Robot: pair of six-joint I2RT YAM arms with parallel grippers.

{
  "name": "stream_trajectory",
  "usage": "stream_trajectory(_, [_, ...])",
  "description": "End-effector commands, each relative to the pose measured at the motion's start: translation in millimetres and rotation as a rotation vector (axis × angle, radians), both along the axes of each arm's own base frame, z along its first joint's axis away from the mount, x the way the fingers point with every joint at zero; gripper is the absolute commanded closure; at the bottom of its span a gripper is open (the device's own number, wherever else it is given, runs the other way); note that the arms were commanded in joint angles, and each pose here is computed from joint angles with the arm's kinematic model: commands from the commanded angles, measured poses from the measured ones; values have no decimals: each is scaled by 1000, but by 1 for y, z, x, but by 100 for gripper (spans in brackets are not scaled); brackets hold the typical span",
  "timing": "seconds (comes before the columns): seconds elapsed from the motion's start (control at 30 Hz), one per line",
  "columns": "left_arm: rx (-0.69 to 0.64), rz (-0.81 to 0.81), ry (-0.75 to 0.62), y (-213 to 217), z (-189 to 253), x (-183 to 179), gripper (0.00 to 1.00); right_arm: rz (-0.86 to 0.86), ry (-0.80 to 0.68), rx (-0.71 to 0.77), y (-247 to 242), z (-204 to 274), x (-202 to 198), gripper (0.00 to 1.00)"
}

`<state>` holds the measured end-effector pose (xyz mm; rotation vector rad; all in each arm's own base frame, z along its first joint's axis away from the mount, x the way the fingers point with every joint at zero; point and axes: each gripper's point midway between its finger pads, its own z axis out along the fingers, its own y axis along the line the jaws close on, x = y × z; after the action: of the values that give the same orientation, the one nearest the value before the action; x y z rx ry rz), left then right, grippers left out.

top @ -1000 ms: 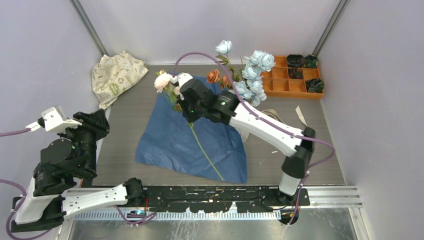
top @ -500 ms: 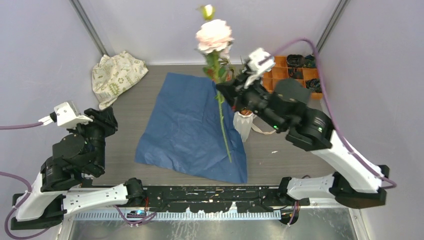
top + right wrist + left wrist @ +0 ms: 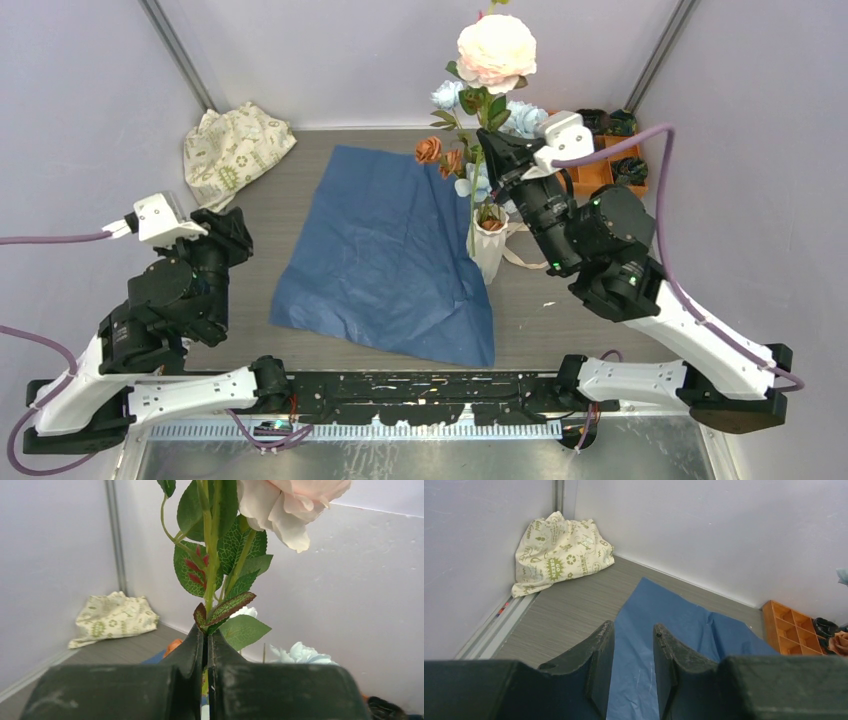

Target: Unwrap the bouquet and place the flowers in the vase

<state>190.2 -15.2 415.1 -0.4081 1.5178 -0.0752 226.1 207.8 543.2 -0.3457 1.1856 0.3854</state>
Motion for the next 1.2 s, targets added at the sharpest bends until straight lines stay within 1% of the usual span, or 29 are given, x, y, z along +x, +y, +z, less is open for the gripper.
stream_trajectory(0.0, [-44, -8, -25, -9, 12, 3, 64, -136, -108, 16, -20, 24, 8, 99])
stream_trajectory(0.27, [-32, -27, -32, -19, 13, 7, 64, -250, -158, -34, -27, 20, 18, 99])
stream_trajectory(0.63, [-22, -25, -29, -23, 12, 9, 64, -293, -209, -50, -23, 20, 25, 99])
stream_trajectory(0.9, [-8, -31, -29, -28, 13, 11, 63, -313, -195, -40, -25, -8, 35, 99])
stream_trajectory(1.17, [5, -45, -35, -39, 14, 14, 63, -324, -146, 5, -38, -40, 32, 99])
